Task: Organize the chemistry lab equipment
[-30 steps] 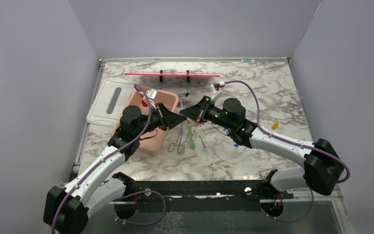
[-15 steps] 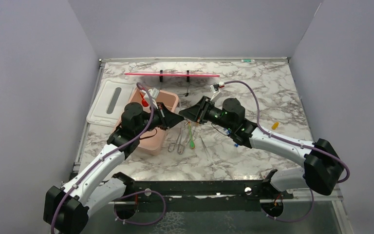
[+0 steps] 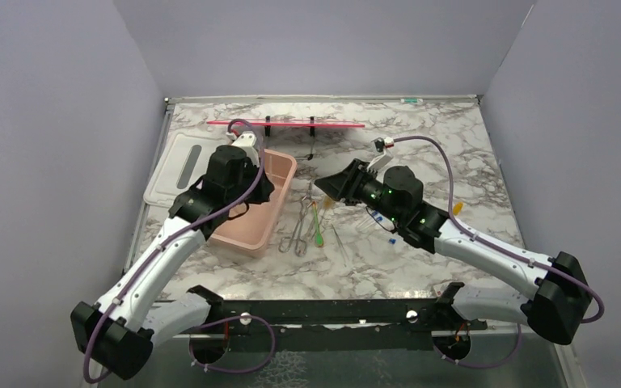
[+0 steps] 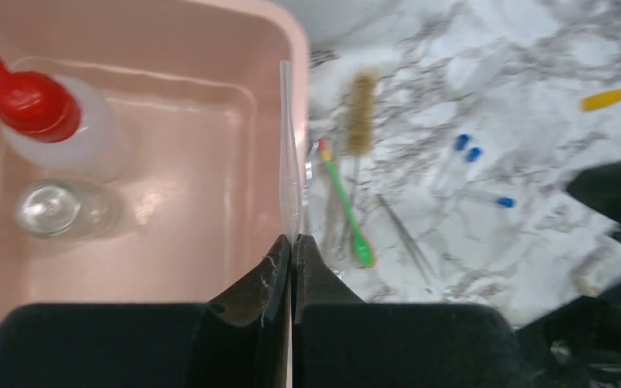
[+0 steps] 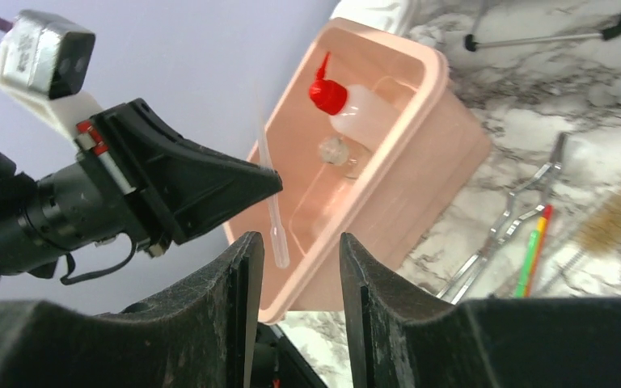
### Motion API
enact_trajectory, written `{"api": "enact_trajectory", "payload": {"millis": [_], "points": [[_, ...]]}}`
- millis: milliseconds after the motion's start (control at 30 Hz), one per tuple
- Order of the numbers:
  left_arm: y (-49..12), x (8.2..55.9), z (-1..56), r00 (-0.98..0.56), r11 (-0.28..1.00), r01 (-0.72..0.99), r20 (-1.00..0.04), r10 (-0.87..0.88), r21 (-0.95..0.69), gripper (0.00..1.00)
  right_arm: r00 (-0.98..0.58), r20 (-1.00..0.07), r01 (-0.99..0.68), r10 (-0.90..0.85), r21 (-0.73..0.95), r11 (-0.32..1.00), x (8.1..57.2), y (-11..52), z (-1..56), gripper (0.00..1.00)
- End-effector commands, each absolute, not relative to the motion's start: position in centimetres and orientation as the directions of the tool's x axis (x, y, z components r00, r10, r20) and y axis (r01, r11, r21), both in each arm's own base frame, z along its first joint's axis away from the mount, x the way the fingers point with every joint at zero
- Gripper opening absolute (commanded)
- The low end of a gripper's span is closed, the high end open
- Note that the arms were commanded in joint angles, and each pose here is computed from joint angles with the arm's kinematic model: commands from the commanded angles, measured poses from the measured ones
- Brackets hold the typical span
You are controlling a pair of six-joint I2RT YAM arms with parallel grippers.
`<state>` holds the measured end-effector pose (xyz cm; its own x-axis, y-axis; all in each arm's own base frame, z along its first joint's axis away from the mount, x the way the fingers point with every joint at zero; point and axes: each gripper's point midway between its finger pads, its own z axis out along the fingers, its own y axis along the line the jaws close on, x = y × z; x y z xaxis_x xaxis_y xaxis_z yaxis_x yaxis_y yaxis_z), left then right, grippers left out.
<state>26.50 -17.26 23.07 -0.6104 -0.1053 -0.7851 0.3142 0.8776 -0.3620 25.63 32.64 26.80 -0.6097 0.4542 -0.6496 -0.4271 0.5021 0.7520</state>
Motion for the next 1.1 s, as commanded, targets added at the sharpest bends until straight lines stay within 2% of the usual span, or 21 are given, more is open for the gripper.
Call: {"api": "enact_trajectory", "payload": {"millis": [0,233,333,400,500,633,933,1067], "points": [[-13.0,27.0,17.9,-0.712,0.976,0.182,-0.701,0.048,-0.118,0.05,-0.586,-0.685,-0.346,0.433,0.694,0.631,26.0,30.2,23.3,0.45],[-11.0,28.4,13.5,-0.784,0.986,0.148,-0.599,0.165,0.078,0.05,-0.610,-0.683,-0.302,0.402,0.669,0.679,25.2,28.8,20.4,0.45],[-11.1,28.9,12.1,-0.806,0.979,0.173,-0.556,0.204,0.108,0.06,-0.618,-0.682,-0.286,0.392,0.659,0.695,25.1,28.4,19.5,0.45],[-11.4,29.0,11.4,-0.819,0.976,0.187,-0.532,0.216,0.108,0.10,-0.617,-0.684,-0.274,0.391,0.651,0.707,25.1,28.1,19.1,0.45],[-11.6,29.2,10.9,-0.827,0.976,0.186,-0.519,0.215,0.109,0.22,-0.612,-0.692,-0.263,0.383,0.634,0.727,25.3,27.8,18.6,0.45],[-12.3,29.7,12.4,-0.805,0.982,0.175,-0.566,0.180,0.064,0.33,-0.610,-0.709,-0.241,0.354,0.592,0.769,25.7,27.2,17.4,0.45],[-15.1,29.7,17.9,-0.727,0.968,0.225,-0.681,0.089,-0.114,0.39,-0.673,-0.712,-0.243,0.199,0.467,0.850,25.9,27.5,12.8,0.45],[-15.7,29.2,20.4,-0.677,0.952,0.245,-0.735,0.032,-0.185,0.45,-0.765,-0.643,-0.283,0.032,0.381,0.880,25.6,28.9,9.0,0.45]]}}
